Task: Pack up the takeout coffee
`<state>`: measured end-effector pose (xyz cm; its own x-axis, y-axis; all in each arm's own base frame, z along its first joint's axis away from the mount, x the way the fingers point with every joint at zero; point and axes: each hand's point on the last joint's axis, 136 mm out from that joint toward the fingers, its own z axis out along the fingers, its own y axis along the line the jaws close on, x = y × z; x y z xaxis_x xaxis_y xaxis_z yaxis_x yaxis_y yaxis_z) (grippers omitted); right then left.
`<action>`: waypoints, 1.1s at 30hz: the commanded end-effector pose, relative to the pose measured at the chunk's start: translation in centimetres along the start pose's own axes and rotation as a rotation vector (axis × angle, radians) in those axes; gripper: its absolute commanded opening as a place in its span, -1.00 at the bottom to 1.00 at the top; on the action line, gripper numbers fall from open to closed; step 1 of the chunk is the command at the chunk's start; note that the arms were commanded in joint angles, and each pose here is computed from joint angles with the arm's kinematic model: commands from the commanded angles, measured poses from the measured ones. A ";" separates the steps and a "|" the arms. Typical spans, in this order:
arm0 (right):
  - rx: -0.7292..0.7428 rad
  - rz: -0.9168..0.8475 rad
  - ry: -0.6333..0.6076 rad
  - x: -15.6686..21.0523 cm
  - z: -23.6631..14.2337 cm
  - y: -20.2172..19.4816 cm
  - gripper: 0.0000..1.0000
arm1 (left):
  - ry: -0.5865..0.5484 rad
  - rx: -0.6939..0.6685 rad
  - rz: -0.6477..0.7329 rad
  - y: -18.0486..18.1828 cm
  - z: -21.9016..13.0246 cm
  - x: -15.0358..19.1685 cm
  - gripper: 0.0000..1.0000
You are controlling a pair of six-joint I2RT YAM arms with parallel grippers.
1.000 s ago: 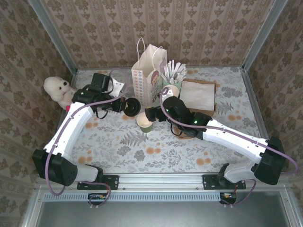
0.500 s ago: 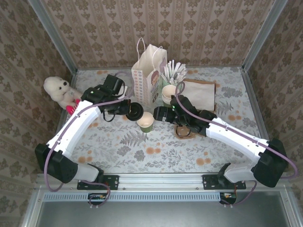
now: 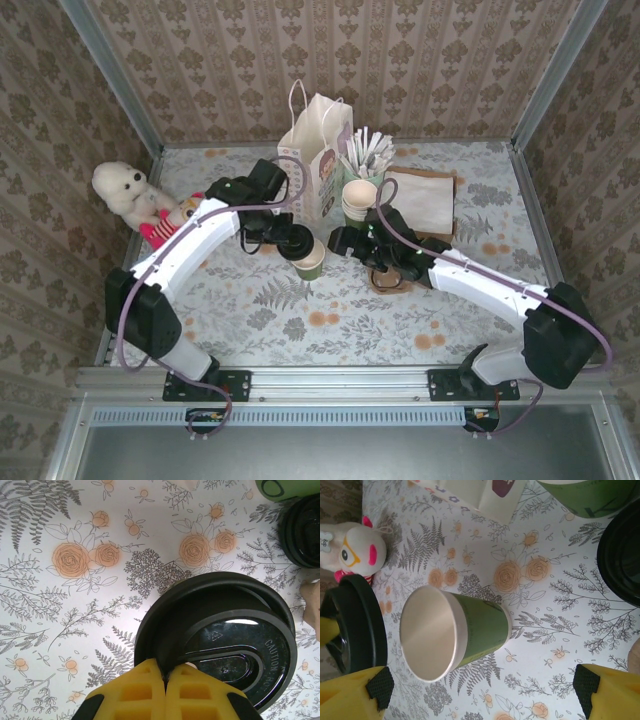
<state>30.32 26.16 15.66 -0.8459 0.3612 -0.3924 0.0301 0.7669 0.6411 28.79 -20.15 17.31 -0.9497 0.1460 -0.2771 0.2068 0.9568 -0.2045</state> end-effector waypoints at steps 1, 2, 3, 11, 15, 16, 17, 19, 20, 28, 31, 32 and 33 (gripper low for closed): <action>-0.018 0.042 0.040 0.6 0.9 0.4 0.92 | -0.006 0.029 -0.009 -0.9 0.3 -0.8 -1.00; -0.010 0.044 0.045 0.6 1.0 0.2 0.93 | 0.000 0.043 -0.009 -1.2 0.5 -0.9 -1.00; -0.005 0.044 0.048 0.7 1.1 0.2 0.92 | 0.008 0.061 -0.005 -1.5 0.7 -0.8 -1.00; -0.025 0.017 0.102 1.2 2.0 0.8 0.83 | 0.061 0.065 0.020 -1.8 2.0 -0.6 -1.00; -0.018 0.039 0.118 1.5 2.3 0.5 0.81 | 0.076 0.083 0.018 -2.2 2.2 -0.6 -1.00; -0.015 0.045 0.119 1.6 2.3 0.5 0.80 | 0.082 0.086 0.016 -2.3 2.3 -0.6 -1.00; -0.013 0.048 0.121 1.6 2.4 0.4 0.80 | 0.088 0.086 0.020 -2.4 2.3 -0.6 -1.00; -0.008 0.052 0.123 1.7 2.4 0.3 0.77 | 0.101 0.079 0.027 -2.3 2.2 -0.4 -1.00; -0.004 0.053 0.122 1.7 2.4 0.2 0.77 | 0.104 0.074 0.029 -2.3 2.1 -0.3 -1.00; 0.005 0.059 0.128 1.9 2.6 -0.2 0.75 | 0.124 0.021 0.043 -1.6 2.1 0.4 -1.00; 0.005 0.060 0.136 2.0 2.7 -0.1 0.72 | 0.140 0.024 0.051 -1.8 2.5 0.8 -1.00; 0.002 0.058 0.141 2.1 2.8 0.0 0.72 | 0.144 0.022 0.051 -1.8 2.6 1.0 -1.00; 0.003 0.056 0.149 2.2 2.9 0.0 0.71 | 0.146 0.022 0.054 -1.9 2.7 1.1 -1.00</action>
<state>29.86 27.84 12.49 -0.9044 0.3220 -0.2798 0.0734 0.7636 0.6416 28.48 -22.45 15.05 -0.9643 0.2061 -0.1660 0.2414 0.9420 -0.2331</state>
